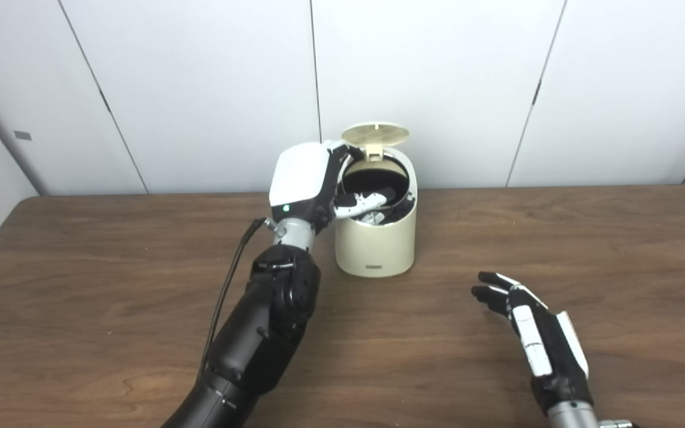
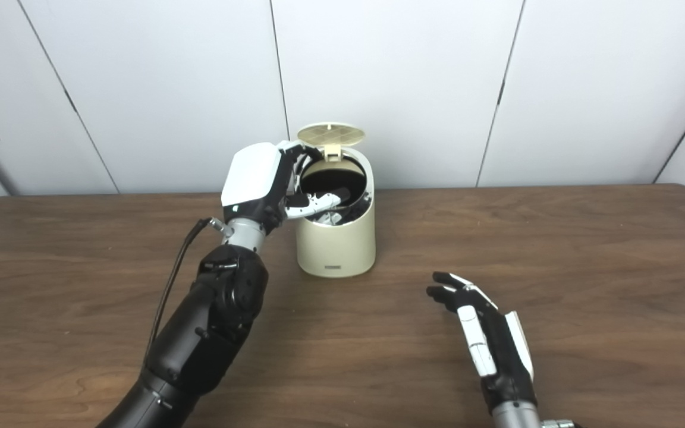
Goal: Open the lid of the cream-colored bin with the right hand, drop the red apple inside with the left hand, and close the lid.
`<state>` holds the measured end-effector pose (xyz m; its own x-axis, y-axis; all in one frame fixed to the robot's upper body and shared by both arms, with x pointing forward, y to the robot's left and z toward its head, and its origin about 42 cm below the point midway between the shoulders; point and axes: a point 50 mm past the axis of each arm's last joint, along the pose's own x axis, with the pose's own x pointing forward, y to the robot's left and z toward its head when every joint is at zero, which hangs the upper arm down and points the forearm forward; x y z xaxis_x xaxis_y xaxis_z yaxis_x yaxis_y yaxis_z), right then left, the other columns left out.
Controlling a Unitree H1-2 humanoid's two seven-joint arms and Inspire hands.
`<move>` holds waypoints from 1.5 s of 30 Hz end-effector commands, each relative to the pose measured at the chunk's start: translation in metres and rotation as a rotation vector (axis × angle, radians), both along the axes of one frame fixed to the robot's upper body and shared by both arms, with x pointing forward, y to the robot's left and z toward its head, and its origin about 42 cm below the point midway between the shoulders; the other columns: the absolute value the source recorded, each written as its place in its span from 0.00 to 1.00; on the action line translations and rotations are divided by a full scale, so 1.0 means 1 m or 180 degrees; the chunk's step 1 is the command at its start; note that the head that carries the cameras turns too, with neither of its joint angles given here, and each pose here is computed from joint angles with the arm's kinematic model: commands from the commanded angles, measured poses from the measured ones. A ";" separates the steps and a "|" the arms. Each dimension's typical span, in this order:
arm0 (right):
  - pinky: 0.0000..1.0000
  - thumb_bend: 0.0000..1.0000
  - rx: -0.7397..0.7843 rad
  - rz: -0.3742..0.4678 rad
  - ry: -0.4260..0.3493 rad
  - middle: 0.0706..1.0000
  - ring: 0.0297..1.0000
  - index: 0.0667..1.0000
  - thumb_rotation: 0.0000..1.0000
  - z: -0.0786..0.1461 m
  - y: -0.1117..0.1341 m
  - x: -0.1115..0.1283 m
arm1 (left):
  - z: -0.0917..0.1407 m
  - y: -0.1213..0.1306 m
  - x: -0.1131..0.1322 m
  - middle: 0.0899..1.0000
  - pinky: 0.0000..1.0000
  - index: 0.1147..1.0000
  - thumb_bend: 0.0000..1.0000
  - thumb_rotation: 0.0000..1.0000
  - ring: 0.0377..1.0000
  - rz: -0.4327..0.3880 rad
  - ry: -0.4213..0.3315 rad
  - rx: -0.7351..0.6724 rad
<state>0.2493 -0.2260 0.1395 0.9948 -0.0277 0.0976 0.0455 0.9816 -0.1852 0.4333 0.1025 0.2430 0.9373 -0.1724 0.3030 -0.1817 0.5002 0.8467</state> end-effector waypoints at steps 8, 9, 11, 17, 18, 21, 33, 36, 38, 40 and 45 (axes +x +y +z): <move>0.83 0.44 -0.0014 0.0022 -0.0212 0.70 0.77 0.74 1.00 0.012 0.001 0.004 | 0.007 0.001 -0.003 0.73 0.64 0.65 0.68 0.53 0.72 -0.0110 -0.0110 0.0024; 0.84 0.44 -0.0024 0.0021 -0.0207 0.70 0.77 0.74 1.00 0.011 0.001 0.004 | 0.007 0.003 -0.004 0.72 0.64 0.64 0.69 0.54 0.72 -0.0114 -0.0119 0.0009; 0.85 0.44 -0.0020 0.0026 -0.0208 0.70 0.77 0.75 1.00 0.011 0.000 0.005 | 0.008 0.006 -0.006 0.72 0.65 0.63 0.69 0.52 0.72 -0.0110 -0.0133 -0.0033; 0.83 0.43 0.0018 0.0018 -0.0173 0.70 0.77 0.74 1.00 0.010 0.001 0.006 | 0.008 0.023 -0.016 0.65 0.54 0.61 0.67 0.37 0.63 -0.0235 -0.0265 -0.0367; 0.84 0.43 0.0024 0.0016 -0.0164 0.70 0.77 0.74 1.00 0.010 0.000 0.006 | 0.006 0.025 -0.018 0.64 0.53 0.61 0.67 0.37 0.62 -0.0267 -0.0306 -0.0409; 0.85 0.43 0.0006 0.0023 -0.0168 0.70 0.78 0.74 1.00 0.009 0.000 0.006 | 0.000 0.032 -0.023 0.63 0.49 0.63 0.65 0.38 0.57 -0.0326 -0.0391 -0.0492; 0.81 0.43 0.0042 0.0059 -0.0152 0.70 0.76 0.75 1.00 0.010 0.000 0.005 | -0.024 0.067 -0.048 0.70 0.53 0.67 0.67 0.47 0.63 -0.0381 -0.0557 -0.0652; 0.81 0.43 0.0046 0.0075 -0.0144 0.70 0.77 0.75 1.00 0.011 0.000 0.005 | -0.030 0.080 -0.058 0.70 0.51 0.69 0.66 0.45 0.61 -0.0358 -0.0575 -0.0815; 0.82 0.42 0.0038 0.0085 -0.0148 0.70 0.77 0.75 1.00 0.011 -0.001 0.005 | -0.034 0.087 -0.066 0.71 0.49 0.73 0.65 0.45 0.60 -0.0336 -0.0542 -0.1007; 0.81 0.42 0.0024 0.0088 -0.0140 0.70 0.76 0.75 1.00 0.011 -0.002 0.005 | -0.038 0.095 -0.074 0.75 0.50 0.80 0.67 0.51 0.62 -0.0336 -0.0475 -0.1246; 0.82 0.43 0.0010 0.0087 -0.0139 0.70 0.77 0.75 1.00 0.009 -0.005 0.006 | -0.048 0.104 -0.091 0.80 0.59 0.88 0.67 0.58 0.70 -0.0334 -0.0467 -0.1572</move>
<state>0.2502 -0.2317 0.1358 0.9968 -0.0155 0.0779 0.0296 0.9826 -0.1835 0.3402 0.2126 0.1756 0.9105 -0.0518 0.4102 -0.1884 0.8313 0.5229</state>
